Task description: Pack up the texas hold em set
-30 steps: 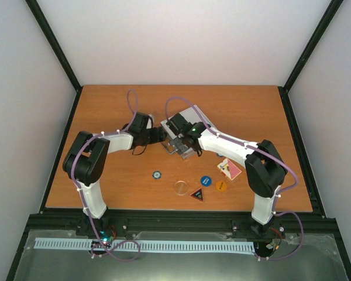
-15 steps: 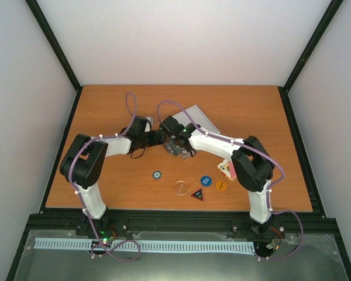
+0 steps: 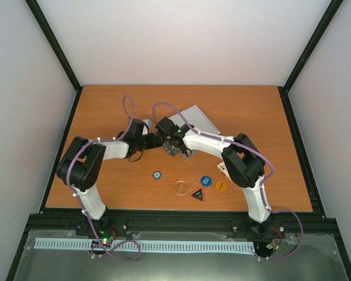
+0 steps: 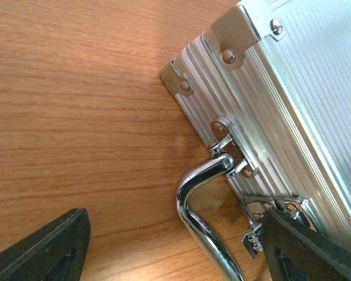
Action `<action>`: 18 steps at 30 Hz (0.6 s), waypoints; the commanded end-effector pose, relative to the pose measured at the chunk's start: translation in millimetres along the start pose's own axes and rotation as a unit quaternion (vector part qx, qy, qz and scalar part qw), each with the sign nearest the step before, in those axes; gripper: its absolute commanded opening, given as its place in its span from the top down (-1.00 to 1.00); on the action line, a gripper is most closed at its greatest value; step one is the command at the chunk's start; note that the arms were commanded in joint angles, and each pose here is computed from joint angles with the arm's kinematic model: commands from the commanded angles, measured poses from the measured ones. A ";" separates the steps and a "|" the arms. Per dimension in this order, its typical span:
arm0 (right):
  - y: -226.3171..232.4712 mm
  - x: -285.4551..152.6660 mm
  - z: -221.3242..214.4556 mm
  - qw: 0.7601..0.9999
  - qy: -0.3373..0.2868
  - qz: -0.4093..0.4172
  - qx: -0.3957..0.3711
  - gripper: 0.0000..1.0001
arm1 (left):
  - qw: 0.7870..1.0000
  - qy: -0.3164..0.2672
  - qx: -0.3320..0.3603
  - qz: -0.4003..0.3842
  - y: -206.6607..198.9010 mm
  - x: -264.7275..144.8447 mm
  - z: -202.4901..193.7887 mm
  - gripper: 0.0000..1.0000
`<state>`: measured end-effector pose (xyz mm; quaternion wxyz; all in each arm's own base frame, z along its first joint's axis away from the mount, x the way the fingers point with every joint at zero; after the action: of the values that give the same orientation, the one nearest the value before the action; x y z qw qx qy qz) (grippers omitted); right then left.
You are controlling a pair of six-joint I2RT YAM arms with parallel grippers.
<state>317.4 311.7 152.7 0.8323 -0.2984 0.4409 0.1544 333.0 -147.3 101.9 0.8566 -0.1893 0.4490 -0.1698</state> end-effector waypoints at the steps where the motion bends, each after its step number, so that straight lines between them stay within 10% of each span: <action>1: 5.4 5.3 9.1 1.000 -0.018 -0.022 0.001 -0.92 | 0.984 0.144 -0.059 0.082 43.2 16.1 -66.5 -0.66; 18: -27.8 -25.4 21.3 0.981 -0.076 -0.173 0.039 -0.94 | 0.984 0.147 -0.071 0.076 52.0 15.3 -71.9 -0.66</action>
<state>327.0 310.4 155.8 0.8563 -0.3365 0.3863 0.0660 338.6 -143.9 97.8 0.8601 -0.2048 0.4277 -0.1883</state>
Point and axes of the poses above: each gripper's point midway between its finger pads, its own x axis out along the fingers, its own y axis along the line the jaws close on, z = x × y, the point moved 10 cm from there along -x, back along the fingers, and after that the axes turned 4 degrees about x, right-handed, at the moved point
